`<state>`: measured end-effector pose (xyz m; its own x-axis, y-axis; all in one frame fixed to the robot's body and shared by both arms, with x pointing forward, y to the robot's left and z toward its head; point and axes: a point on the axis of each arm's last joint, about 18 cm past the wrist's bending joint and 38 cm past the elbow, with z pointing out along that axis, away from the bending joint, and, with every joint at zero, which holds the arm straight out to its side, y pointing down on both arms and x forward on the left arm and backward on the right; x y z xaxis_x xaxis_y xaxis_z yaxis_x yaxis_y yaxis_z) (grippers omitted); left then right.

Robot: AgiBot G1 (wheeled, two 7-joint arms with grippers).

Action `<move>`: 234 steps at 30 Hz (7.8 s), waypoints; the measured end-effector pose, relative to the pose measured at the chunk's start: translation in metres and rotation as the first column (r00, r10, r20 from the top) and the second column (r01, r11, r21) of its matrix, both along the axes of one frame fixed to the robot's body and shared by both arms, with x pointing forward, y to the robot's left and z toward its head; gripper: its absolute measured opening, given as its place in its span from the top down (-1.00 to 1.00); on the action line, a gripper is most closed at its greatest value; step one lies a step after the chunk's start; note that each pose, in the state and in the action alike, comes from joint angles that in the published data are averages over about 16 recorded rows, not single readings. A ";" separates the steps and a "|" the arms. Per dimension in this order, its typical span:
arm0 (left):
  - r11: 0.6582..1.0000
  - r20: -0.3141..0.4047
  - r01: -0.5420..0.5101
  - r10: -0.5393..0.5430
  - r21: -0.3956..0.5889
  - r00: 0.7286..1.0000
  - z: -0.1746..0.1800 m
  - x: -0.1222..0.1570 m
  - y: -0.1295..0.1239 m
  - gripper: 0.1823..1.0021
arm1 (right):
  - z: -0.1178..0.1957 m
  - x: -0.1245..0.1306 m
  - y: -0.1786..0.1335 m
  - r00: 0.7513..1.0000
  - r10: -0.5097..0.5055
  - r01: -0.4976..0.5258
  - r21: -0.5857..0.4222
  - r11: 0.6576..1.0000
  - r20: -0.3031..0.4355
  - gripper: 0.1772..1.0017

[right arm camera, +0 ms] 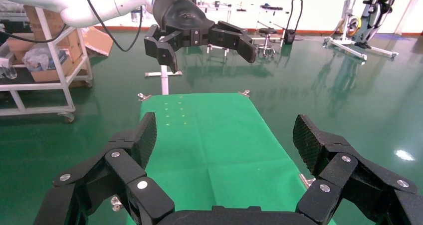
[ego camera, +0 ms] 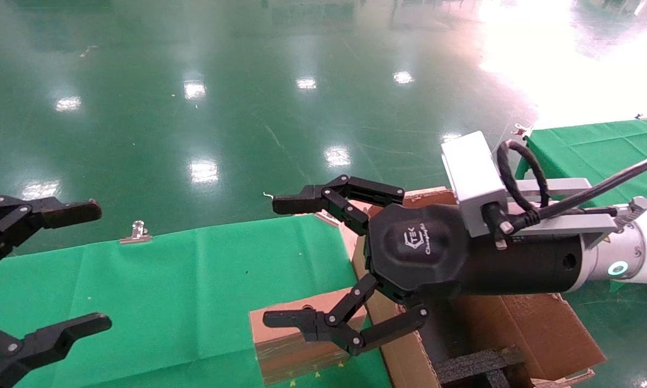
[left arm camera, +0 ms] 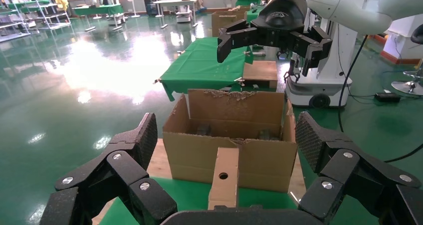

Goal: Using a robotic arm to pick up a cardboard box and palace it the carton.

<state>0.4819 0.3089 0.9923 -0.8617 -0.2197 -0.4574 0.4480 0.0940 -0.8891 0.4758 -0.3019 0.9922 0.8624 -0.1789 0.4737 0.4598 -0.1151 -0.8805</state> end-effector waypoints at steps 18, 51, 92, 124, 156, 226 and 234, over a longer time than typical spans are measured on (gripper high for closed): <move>1.000 0.000 0.000 0.000 0.000 1.000 0.000 0.000 0.000 -1.00 | 0.000 0.000 0.000 1.000 0.000 0.000 0.000 1.000 0.000 -1.00; 1.000 0.000 0.000 0.000 0.000 1.000 0.000 0.000 0.000 -0.10 | -0.047 0.064 0.010 0.977 -0.207 0.150 -0.525 0.838 -0.052 -1.00; 1.000 0.000 0.000 0.000 0.000 1.000 0.000 0.000 0.000 0.88 | -0.056 0.144 0.037 0.982 -0.165 0.158 -0.860 0.486 0.088 -0.98; 1.000 0.000 0.000 0.000 0.000 1.000 0.000 0.000 0.000 -0.59 | -0.055 0.143 0.037 0.981 -0.173 0.163 -0.847 0.506 0.085 0.23; 1.000 0.000 0.000 0.000 0.000 1.000 0.000 0.000 0.000 -1.00 | 0.141 0.103 -0.052 0.870 -0.363 0.492 -0.586 0.643 0.333 0.44; 1.000 0.000 -0.001 0.001 -0.001 1.000 0.000 0.000 0.000 -1.00 | -0.012 0.016 -0.239 0.034 -0.924 0.827 -0.508 0.240 -0.380 0.46; 1.000 -0.001 -0.002 0.002 -0.001 1.000 0.000 0.000 0.000 -1.00 | -0.016 0.016 -0.237 -0.001 -0.911 0.838 -0.497 0.224 -0.412 0.47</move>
<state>0.4821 0.3092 0.9923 -0.8616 -0.2216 -0.4567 0.4474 0.0936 -0.8894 0.4915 -0.5391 0.9759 0.1073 -0.9896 0.0956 -0.5770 -0.1403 -0.8046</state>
